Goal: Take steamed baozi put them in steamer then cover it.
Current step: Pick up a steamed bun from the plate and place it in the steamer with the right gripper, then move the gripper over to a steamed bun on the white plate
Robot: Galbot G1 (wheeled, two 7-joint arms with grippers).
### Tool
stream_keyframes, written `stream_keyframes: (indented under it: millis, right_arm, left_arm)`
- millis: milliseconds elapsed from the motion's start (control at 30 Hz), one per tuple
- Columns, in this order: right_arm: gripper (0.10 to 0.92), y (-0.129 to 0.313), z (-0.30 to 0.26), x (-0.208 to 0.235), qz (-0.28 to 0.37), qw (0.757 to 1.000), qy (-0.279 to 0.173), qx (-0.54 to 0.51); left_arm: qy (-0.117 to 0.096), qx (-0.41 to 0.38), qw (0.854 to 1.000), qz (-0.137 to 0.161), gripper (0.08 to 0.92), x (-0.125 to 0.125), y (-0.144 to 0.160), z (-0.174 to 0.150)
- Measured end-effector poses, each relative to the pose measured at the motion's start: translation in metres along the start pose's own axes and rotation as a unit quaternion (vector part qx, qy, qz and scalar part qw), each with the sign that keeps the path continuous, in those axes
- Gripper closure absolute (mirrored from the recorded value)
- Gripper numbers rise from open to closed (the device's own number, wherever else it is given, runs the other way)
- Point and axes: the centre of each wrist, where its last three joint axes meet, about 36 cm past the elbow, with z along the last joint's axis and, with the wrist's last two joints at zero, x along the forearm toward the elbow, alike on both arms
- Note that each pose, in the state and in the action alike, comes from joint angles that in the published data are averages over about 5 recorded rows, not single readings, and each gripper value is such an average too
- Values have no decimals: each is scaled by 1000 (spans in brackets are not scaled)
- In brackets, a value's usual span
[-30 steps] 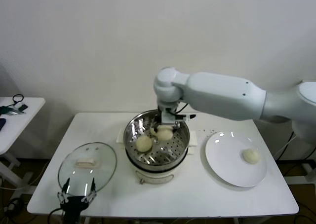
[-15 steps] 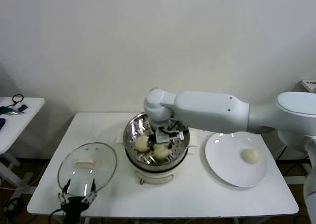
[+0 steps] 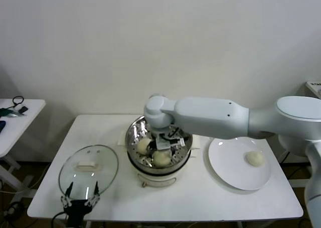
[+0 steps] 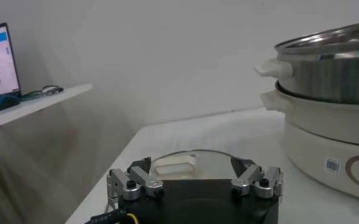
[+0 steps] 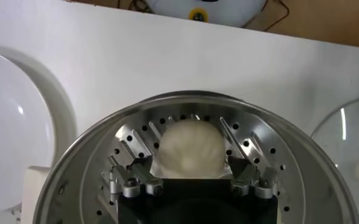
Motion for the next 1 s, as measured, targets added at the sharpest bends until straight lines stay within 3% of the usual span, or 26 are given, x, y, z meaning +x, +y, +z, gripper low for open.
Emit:
stream_keyframes:
  millis: [367, 633, 800, 1000]
  right_arm:
    - [200, 20, 21, 29, 20, 999, 17, -36]
    - [200, 83, 54, 55, 63, 984, 28, -164]
    - [200, 142, 70, 62, 103, 948, 21, -299]
    - [200, 216, 74, 56, 139, 870, 7, -472]
  left_arm:
    - [0, -2, 1000, -2, 177, 0, 2, 1]
    - [-3, -3, 1000, -2, 177, 0, 3, 0]
    - [-7, -2, 1000, -2, 177, 0, 3, -3]
    - [-11, -2, 1000, -3, 177, 0, 3, -7]
